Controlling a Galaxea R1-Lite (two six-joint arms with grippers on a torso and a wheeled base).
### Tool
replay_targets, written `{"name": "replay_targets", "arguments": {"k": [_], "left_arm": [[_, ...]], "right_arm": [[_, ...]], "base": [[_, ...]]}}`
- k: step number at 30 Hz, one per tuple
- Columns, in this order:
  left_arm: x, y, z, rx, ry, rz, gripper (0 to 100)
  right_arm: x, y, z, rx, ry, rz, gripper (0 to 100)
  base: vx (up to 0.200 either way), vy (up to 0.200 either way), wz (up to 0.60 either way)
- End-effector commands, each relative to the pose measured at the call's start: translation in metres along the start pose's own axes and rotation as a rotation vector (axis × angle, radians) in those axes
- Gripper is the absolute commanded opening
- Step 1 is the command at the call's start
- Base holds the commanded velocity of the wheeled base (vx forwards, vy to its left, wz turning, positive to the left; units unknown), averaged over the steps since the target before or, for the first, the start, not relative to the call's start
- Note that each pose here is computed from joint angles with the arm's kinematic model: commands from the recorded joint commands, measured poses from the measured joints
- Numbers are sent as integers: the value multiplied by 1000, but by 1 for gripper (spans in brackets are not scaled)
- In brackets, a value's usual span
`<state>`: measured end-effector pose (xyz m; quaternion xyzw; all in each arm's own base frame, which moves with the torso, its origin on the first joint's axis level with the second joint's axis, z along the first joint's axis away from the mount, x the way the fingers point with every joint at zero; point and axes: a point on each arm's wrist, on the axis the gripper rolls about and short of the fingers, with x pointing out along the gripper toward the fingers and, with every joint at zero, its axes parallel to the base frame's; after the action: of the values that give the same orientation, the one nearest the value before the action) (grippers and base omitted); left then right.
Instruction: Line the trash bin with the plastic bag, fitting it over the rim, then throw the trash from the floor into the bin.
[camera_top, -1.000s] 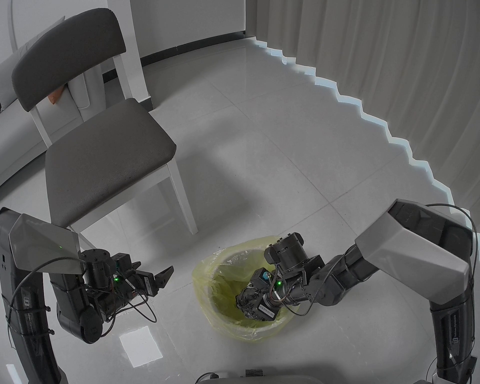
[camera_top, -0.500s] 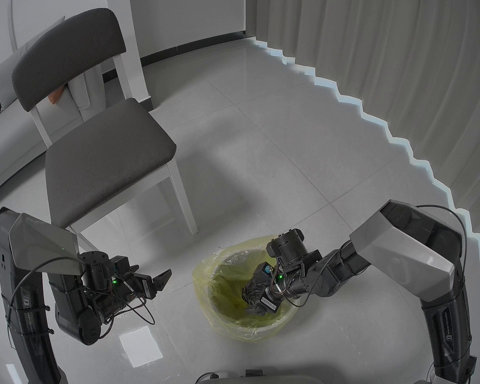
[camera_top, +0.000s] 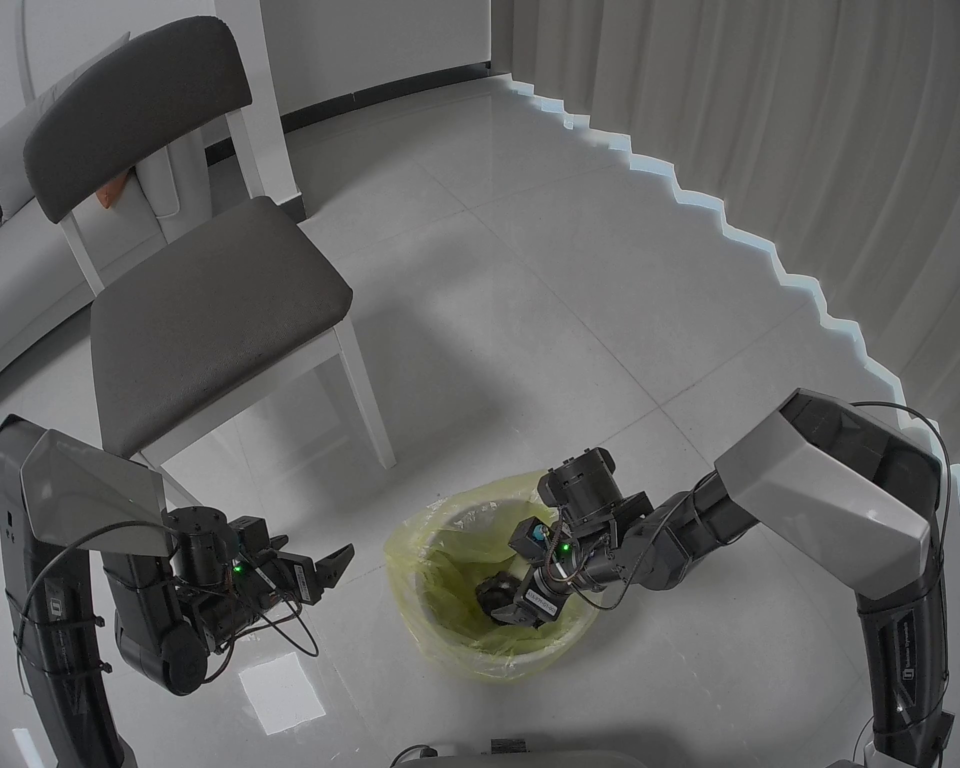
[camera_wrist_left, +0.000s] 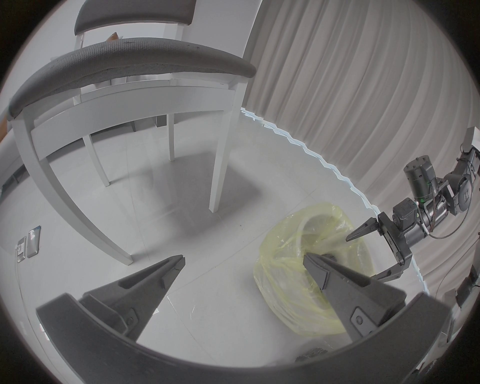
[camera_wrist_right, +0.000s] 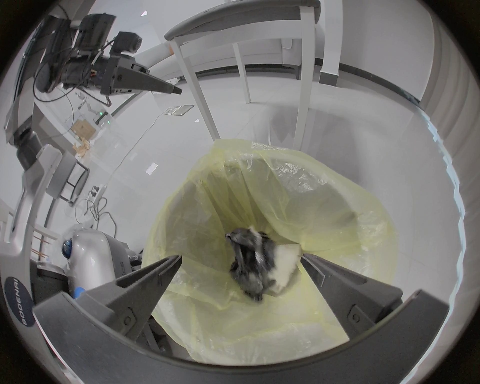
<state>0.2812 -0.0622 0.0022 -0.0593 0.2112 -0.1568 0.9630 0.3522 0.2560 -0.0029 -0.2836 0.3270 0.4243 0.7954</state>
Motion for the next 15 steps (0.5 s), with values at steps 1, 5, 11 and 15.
{"name": "replay_targets", "arguments": {"k": [1,5,11,15], "left_arm": [[0,0,0,1,-10,1,100],[4,0,-5,1,6,-3,100],[10,-2,-6,4,3,-10,100],[20,0,-8,6,-3,-11,100]], "right_arm": [[0,6,0,-78,33,-47,100],[2,10,4,-158,44,-103,100],[-15,-5,8,-84,10,-125,100],[-41,-34,6,14,-37,-158,100]], "base": [[0,0,0],[0,0,0],[0,0,0],[0,0,0]]}}
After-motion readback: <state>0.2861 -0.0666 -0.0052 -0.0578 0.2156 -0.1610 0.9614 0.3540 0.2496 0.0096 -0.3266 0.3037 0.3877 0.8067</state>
